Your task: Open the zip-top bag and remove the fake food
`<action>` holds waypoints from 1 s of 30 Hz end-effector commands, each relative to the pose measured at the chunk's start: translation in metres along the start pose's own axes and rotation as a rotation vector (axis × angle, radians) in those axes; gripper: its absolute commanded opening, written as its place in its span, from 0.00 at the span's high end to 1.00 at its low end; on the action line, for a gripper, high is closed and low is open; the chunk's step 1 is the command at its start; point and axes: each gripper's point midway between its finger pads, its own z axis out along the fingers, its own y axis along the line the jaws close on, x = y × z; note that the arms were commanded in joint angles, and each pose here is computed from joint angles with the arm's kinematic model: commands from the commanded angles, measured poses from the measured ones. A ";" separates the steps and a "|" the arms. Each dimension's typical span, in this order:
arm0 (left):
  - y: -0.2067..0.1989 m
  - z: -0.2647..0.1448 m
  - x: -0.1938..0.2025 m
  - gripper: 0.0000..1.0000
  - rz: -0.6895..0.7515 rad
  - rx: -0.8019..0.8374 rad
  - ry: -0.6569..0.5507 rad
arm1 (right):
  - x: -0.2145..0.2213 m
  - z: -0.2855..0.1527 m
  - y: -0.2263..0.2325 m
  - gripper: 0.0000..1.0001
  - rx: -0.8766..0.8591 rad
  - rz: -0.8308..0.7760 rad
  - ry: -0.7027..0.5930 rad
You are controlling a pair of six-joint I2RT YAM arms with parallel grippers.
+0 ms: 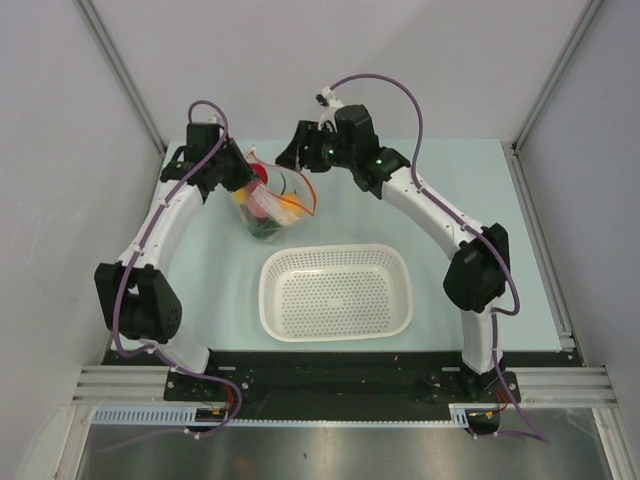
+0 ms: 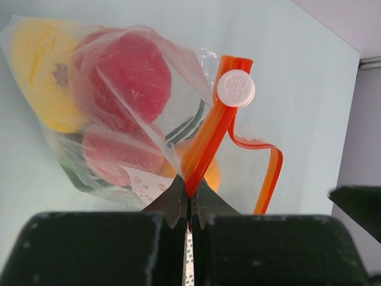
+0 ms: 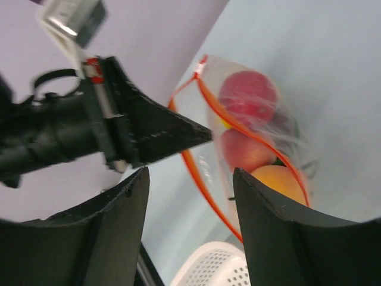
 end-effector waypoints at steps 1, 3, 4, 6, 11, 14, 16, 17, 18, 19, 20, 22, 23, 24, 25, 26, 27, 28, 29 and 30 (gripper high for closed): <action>-0.023 -0.012 -0.006 1.00 -0.008 0.092 -0.042 | 0.010 0.007 0.025 0.40 -0.045 0.142 0.083; -0.022 -0.012 -0.004 1.00 -0.010 0.097 -0.040 | 0.026 0.016 0.014 0.44 -0.029 0.183 0.131; -0.023 -0.013 -0.004 1.00 -0.009 0.101 -0.043 | 0.028 0.017 0.012 0.47 -0.023 0.195 0.140; -0.023 -0.013 -0.003 1.00 -0.009 0.100 -0.039 | 0.036 0.020 0.008 0.47 -0.015 0.191 0.169; -0.026 -0.015 -0.003 1.00 -0.013 0.115 -0.039 | 0.059 0.027 -0.009 0.49 0.026 0.168 0.240; -0.027 -0.015 -0.002 1.00 -0.011 0.121 -0.039 | 0.067 0.031 -0.022 0.48 0.064 0.152 0.254; -0.028 -0.016 -0.001 1.00 -0.012 0.123 -0.036 | 0.070 0.032 -0.030 0.44 0.092 0.141 0.257; -0.028 -0.016 -0.002 1.00 -0.012 0.124 -0.037 | 0.074 0.034 -0.033 0.43 0.098 0.131 0.265; -0.027 -0.016 0.000 1.00 -0.013 0.123 -0.032 | 0.075 0.034 -0.035 0.39 0.101 0.125 0.270; -0.027 -0.015 0.001 1.00 -0.015 0.122 -0.031 | 0.080 0.034 -0.037 0.37 0.107 0.125 0.283; -0.027 -0.015 0.002 1.00 -0.018 0.124 -0.029 | 0.084 0.036 -0.041 0.36 0.116 0.125 0.292; -0.028 -0.015 0.002 1.00 -0.019 0.131 -0.030 | 0.093 0.037 -0.046 0.33 0.128 0.134 0.316; -0.028 -0.016 0.002 1.00 -0.022 0.132 -0.030 | 0.098 0.038 -0.048 0.33 0.126 0.141 0.332; -0.028 -0.015 0.002 1.00 -0.022 0.132 -0.030 | 0.101 0.038 -0.049 0.32 0.129 0.139 0.340; -0.029 -0.014 0.002 1.00 -0.025 0.132 -0.031 | 0.104 0.037 -0.051 0.31 0.136 0.136 0.347; -0.029 -0.014 0.002 1.00 -0.028 0.135 -0.029 | 0.106 0.038 -0.054 0.30 0.151 0.129 0.347; -0.029 -0.013 0.003 1.00 -0.028 0.133 -0.027 | 0.108 0.036 -0.058 0.29 0.165 0.121 0.355; -0.030 -0.013 0.003 1.00 -0.030 0.135 -0.025 | 0.111 0.036 -0.059 0.29 0.174 0.116 0.359; -0.030 -0.012 0.003 1.00 -0.031 0.137 -0.025 | 0.111 0.035 -0.063 0.28 0.186 0.107 0.357; -0.031 -0.012 0.004 1.00 -0.030 0.138 -0.024 | 0.114 0.035 -0.066 0.28 0.194 0.097 0.366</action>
